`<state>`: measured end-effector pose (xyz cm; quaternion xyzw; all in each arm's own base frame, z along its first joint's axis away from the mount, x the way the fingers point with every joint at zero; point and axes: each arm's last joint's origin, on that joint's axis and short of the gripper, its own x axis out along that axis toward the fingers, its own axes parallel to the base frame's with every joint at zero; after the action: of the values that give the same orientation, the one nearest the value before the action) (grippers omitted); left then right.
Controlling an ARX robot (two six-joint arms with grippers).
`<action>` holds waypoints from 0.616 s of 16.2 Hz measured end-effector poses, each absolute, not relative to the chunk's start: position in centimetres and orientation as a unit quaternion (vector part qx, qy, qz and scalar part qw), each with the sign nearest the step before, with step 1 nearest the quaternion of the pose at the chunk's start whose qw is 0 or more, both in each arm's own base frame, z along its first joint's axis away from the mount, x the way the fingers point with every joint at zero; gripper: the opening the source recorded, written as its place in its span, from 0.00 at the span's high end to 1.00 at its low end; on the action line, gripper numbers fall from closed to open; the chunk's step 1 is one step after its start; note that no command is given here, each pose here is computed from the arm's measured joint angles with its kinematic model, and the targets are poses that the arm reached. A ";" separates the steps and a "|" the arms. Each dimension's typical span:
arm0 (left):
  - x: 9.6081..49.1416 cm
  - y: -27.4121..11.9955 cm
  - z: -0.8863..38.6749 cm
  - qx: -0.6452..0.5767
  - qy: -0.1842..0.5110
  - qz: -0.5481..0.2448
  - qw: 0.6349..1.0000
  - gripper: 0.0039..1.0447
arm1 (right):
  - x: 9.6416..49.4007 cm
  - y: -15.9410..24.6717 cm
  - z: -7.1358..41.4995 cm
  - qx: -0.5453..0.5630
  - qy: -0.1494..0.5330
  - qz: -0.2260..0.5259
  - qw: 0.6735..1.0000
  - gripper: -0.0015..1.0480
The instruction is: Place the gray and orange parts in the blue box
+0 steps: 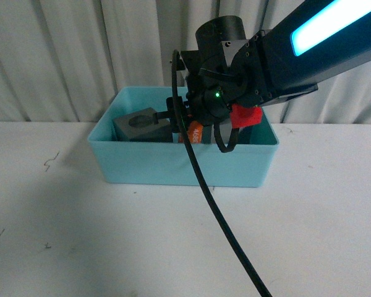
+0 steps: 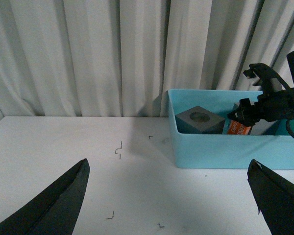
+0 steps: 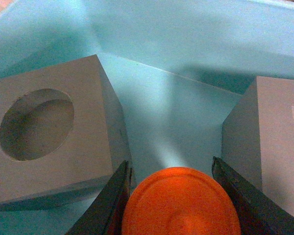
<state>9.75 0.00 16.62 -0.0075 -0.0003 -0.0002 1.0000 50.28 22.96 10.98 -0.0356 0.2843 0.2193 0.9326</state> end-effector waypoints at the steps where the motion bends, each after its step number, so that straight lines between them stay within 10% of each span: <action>1: 9.7 0.0 16.6 -0.008 0.000 0.000 1.000 0.06 | 50.3 23.0 11.0 -0.034 0.289 0.219 0.931 0.56; 6: 9.7 0.0 16.6 -0.008 0.000 0.000 1.000 0.06 | 50.2 23.3 10.7 -0.028 0.269 0.215 0.938 0.07; 10: 9.7 0.0 16.6 -0.008 0.000 0.000 1.000 0.06 | 47.0 21.4 15.1 -0.007 0.203 0.215 0.955 0.06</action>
<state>9.75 0.00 16.62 -0.0075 -0.0003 0.0000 1.0000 46.96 21.36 15.06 -0.0069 0.2033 0.2154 0.9551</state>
